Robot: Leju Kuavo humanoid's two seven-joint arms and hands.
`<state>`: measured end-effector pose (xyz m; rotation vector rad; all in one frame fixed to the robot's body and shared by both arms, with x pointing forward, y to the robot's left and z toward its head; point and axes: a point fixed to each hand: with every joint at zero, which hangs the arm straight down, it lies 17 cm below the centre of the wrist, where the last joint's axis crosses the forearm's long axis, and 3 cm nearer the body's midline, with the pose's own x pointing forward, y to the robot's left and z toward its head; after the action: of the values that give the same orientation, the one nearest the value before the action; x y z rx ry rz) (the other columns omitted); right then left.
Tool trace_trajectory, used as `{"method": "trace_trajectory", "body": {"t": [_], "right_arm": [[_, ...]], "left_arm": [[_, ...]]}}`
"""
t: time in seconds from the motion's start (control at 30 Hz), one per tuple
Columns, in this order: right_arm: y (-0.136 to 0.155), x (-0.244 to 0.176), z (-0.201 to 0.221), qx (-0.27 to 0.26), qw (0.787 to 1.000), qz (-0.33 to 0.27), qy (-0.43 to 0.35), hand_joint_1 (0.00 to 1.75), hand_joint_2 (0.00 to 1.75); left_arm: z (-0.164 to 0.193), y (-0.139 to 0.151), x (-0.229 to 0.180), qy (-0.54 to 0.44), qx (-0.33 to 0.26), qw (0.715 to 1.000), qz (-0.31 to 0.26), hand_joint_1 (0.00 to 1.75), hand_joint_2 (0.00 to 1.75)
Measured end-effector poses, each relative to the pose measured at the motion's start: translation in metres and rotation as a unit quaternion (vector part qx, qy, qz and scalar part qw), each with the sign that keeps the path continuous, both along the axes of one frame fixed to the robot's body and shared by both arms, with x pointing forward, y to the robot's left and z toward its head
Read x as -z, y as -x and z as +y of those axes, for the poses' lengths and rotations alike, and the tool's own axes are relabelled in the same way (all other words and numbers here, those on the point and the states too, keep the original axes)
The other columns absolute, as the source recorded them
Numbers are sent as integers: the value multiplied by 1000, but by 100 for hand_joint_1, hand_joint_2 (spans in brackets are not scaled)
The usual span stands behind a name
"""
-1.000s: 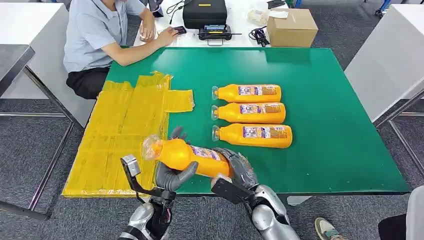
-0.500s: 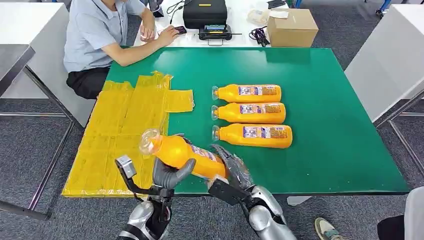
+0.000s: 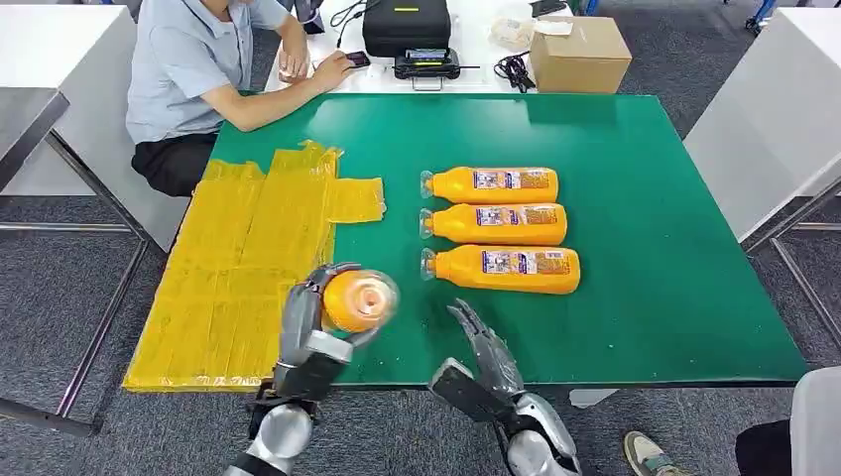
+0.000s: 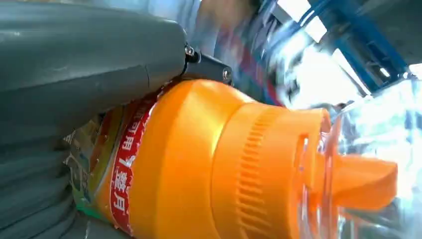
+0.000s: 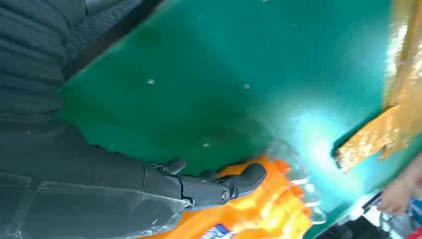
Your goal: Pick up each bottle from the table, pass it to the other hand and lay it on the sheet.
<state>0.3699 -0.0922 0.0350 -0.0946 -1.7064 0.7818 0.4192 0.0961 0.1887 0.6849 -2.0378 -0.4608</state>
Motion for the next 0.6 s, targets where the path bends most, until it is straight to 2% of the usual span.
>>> {"method": "trace_trajectory", "body": {"t": [0.1,0.13,0.27,0.43,0.6], "right_arm": [[-4,-1,-9,11,1000,-5,0,0,175],[-5,-1,-12,14,1000,-6,0,0,175],[-7,-3,-16,18,1000,-10,-5,0,175],[-8,-5,-15,19,1000,-13,-12,0,175],[-10,-9,-14,18,1000,-16,-19,0,175]], "left_arm": [[12,-4,6,-200,-69,977,-34,175,175],[17,-5,8,-232,-82,969,-40,175,175],[50,-20,15,-262,-125,956,-28,175,175],[70,-34,28,-294,-148,944,-11,175,175],[78,-56,66,-319,-129,938,43,175,175]]}}
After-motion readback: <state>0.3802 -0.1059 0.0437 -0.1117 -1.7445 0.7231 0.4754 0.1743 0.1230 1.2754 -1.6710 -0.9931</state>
